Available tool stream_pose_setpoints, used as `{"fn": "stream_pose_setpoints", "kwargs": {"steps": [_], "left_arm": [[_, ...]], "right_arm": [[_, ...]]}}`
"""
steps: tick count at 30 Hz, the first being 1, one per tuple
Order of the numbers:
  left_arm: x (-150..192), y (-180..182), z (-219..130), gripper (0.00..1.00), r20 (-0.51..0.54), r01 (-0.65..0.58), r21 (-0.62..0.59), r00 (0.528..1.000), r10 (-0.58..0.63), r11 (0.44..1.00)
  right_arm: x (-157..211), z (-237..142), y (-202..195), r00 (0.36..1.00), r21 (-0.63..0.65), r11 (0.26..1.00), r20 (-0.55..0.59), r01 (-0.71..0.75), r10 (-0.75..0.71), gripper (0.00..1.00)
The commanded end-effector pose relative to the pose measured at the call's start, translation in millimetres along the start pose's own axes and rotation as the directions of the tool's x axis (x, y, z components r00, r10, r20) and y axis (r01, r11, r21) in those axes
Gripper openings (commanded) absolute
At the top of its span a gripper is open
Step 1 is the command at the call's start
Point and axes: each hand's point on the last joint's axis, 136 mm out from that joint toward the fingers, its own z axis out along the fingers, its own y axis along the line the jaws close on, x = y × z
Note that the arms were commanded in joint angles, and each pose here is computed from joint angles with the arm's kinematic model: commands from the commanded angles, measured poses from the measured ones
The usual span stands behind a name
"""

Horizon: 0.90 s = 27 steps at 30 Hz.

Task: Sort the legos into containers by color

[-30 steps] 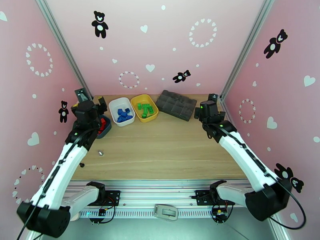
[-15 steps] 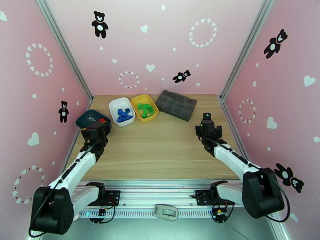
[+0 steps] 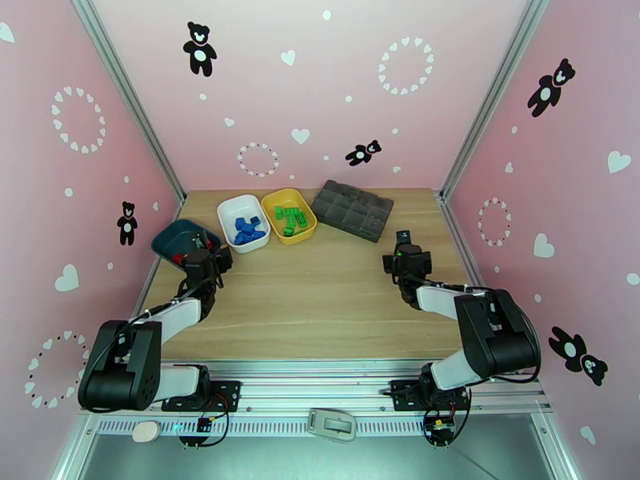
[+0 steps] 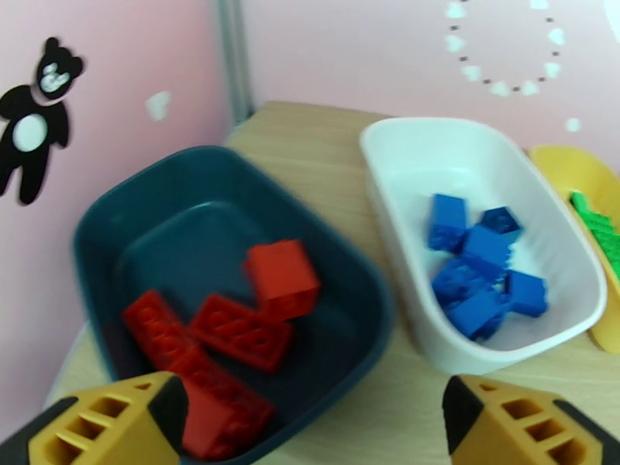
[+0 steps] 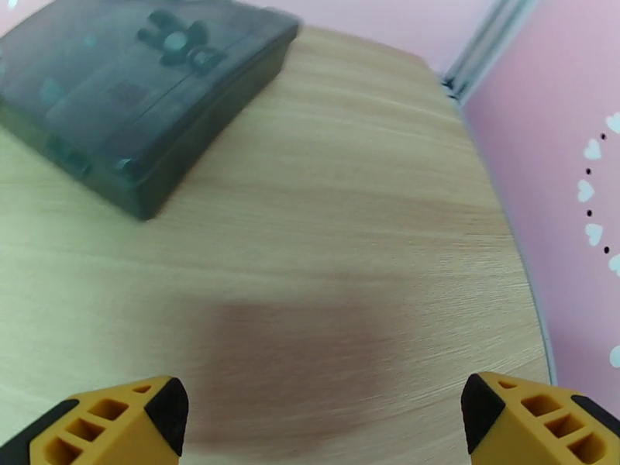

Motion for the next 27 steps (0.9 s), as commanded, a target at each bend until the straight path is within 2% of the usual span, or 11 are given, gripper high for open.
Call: {"fn": "stream_pose_setpoints", "kwargs": {"steps": [1, 6, 8, 9, 12, 27], "left_arm": [[2.6, -10.0, 5.2, 0.94, 0.038, -0.003, 0.062, 0.999, 0.001, 0.998], [15.7, -7.4, 10.6, 0.95, 0.049, 0.006, 0.050, 0.999, -0.008, 0.999], [11.6, -9.1, 10.7, 0.97, 0.078, 0.010, 0.062, 0.997, -0.015, 0.998], [12.2, -8.9, 11.1, 0.97, 0.081, 0.009, 0.061, 0.997, -0.014, 0.998], [11.9, -8.4, 11.0, 0.98, 0.083, 0.010, 0.059, 0.996, -0.015, 0.998], [12.2, -8.5, 11.3, 0.98, 0.081, 0.010, 0.059, 0.997, -0.015, 0.998]], "right_arm": [[-12.9, -5.6, 4.6, 0.995, -0.069, 0.996, 0.085, -0.048, 0.053, 0.99], [-5.3, -9.4, 11.3, 0.990, -0.157, 0.986, 0.121, -0.055, 0.074, 0.99], [-3.7, -10.4, 18.3, 0.983, -0.187, 0.982, 0.172, -0.032, 0.065, 0.99], [-1.7, -8.4, 17.1, 0.990, -0.186, 0.982, 0.126, -0.040, 0.064, 0.99], [-2.1, -4.5, 14.7, 0.991, -0.202, 0.977, 0.107, -0.063, 0.086, 0.99], [-3.4, -5.4, 14.4, 0.989, -0.202, 0.977, 0.122, -0.063, 0.089, 0.99]]}}
